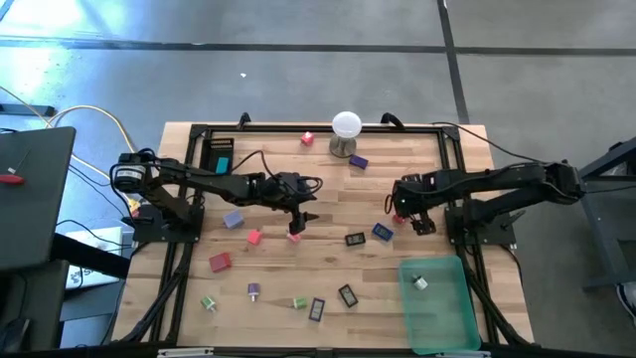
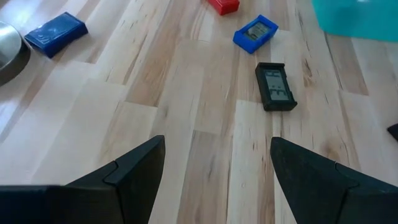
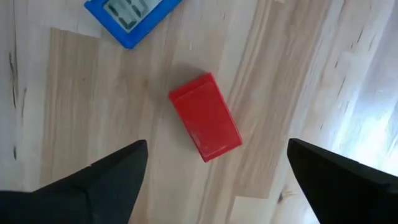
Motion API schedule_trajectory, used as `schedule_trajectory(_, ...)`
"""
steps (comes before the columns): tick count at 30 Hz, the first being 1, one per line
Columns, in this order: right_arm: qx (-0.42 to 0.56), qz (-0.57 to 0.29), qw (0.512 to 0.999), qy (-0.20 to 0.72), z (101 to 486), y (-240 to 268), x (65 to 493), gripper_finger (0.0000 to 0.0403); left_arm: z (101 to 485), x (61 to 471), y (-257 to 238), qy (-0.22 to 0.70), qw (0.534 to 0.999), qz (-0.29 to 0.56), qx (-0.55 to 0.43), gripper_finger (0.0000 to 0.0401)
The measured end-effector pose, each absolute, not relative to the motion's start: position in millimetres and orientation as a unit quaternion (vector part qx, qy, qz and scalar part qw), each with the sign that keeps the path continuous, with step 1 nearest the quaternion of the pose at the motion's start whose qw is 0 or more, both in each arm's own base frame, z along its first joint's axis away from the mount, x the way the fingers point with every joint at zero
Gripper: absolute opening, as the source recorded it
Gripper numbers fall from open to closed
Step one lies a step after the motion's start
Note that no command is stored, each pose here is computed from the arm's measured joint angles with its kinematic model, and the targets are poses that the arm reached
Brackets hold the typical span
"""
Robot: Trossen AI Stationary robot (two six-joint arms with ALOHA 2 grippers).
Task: Pick & Place Office items
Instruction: Put the red digital clock into the black bin
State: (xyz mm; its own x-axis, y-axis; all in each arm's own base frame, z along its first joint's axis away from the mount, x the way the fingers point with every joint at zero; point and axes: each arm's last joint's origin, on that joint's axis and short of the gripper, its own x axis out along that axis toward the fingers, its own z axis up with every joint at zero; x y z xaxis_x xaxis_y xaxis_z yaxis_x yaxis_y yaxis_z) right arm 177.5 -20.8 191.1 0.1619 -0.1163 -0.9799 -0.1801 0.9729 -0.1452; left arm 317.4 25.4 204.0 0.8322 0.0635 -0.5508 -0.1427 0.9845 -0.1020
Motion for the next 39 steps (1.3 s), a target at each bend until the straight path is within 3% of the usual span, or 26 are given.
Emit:
schedule_trajectory(6, -0.075, 0.016, 0.766, 0.638, 183, -19, 177, 0.0369, 206, 319, 26, 0.273, 0.959, 0.052, -0.061, 0.0285)
schedule_trajectory(16, -0.101, 0.028, 0.781, 0.616, 168, -20, 177, 0.0370, 207, 319, 27, 0.268, 0.960, 0.053, -0.061, 0.0285)
schedule_trajectory(21, -0.140, 0.033, 0.762, 0.631, 164, -22, 178, 0.0365, 208, 320, 27, 0.261, 0.962, 0.054, -0.067, 0.0285)
schedule_trajectory(33, -0.096, 0.038, 0.724, 0.682, 132, -36, 192, 0.0359, 211, 322, 21, 0.245, 0.965, 0.049, -0.084, 0.0285)
schedule_trajectory(39, -0.070, 0.060, 0.737, 0.669, 130, -34, 196, 0.0359, 211, 322, 22, 0.245, 0.964, 0.051, -0.085, 0.0285)
